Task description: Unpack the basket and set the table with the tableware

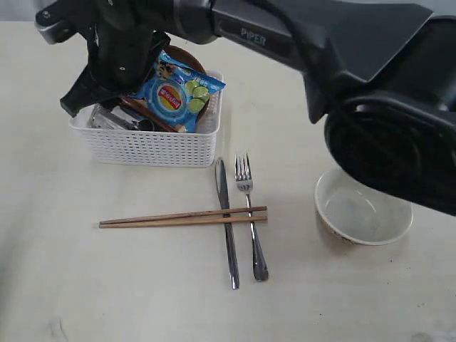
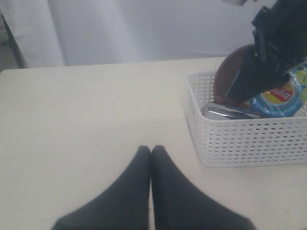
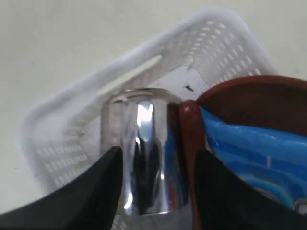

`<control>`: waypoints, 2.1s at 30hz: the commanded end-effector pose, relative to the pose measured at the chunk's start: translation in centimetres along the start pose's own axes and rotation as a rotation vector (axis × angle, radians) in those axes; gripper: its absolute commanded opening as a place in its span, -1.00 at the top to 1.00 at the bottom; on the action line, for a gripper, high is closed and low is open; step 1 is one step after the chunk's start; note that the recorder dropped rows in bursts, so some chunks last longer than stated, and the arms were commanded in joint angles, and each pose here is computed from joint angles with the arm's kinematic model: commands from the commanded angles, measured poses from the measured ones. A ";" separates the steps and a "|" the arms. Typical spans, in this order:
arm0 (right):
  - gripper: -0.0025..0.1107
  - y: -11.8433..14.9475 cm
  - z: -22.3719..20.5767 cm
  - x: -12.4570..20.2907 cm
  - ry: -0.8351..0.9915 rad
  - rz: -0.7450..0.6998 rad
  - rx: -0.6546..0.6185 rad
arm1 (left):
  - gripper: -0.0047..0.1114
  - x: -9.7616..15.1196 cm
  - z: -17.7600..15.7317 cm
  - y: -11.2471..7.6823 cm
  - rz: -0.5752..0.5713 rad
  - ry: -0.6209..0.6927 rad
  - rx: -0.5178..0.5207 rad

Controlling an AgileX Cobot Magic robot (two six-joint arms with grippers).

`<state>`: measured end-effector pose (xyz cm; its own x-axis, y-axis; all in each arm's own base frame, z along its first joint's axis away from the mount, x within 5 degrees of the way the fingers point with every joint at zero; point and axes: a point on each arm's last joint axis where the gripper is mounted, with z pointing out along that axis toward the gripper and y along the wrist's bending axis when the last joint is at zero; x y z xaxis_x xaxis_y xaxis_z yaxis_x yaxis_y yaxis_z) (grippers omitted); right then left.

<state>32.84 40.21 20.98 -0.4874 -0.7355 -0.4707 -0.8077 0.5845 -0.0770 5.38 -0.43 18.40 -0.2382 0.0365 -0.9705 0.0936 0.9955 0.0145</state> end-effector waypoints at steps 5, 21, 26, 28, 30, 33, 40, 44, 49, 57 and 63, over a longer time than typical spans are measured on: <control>0.31 -1.0 2.6 1.1 0.098 -0.056 0.079 | 0.92 0.0 0.0 0.0 0.001 -0.012 0.008; 0.96 -1.0 3.7 1.8 0.161 -0.176 0.135 | 0.92 0.0 0.0 0.0 0.001 -0.012 0.008; 0.96 -1.2 2.6 1.3 0.146 -0.198 0.167 | 0.92 0.0 0.0 0.0 0.001 -0.012 0.008; 0.96 -1.2 2.0 1.1 0.133 -0.195 0.171 | 0.92 0.0 0.0 0.0 0.001 -0.012 0.008; 0.96 -1.3 1.3 0.8 0.116 -0.195 0.175 | 0.92 0.0 0.0 0.0 0.001 -0.012 0.008; 0.96 -0.9 0.7 0.4 0.081 -0.164 0.128 | 0.92 0.0 0.0 0.0 0.001 -0.012 0.008; 0.44 -0.9 0.4 -0.2 -0.013 -0.001 -0.120 | 0.92 0.0 0.0 0.0 0.001 -0.012 0.008; 0.16 -2.0 0.5 -0.5 -0.050 0.037 -0.111 | 0.92 0.0 0.0 0.0 0.001 -0.012 0.008; 0.19 -3.2 1.6 0.1 -0.029 0.075 -0.101 | 0.92 0.0 0.0 0.0 0.001 -0.012 0.008; 0.19 -3.1 4.1 0.8 -0.012 0.075 -0.135 | 0.92 0.0 0.0 0.0 0.001 -0.012 0.008; 0.19 -2.1 5.2 1.3 0.005 0.072 -0.244 | 0.92 0.0 0.0 0.0 0.001 -0.012 0.008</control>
<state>36.09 39.64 17.55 -0.5471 -0.6660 -0.5071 -0.8110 0.5716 0.1242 5.38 -0.43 18.40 -0.2382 0.0365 -0.9705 0.0936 0.9955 0.0145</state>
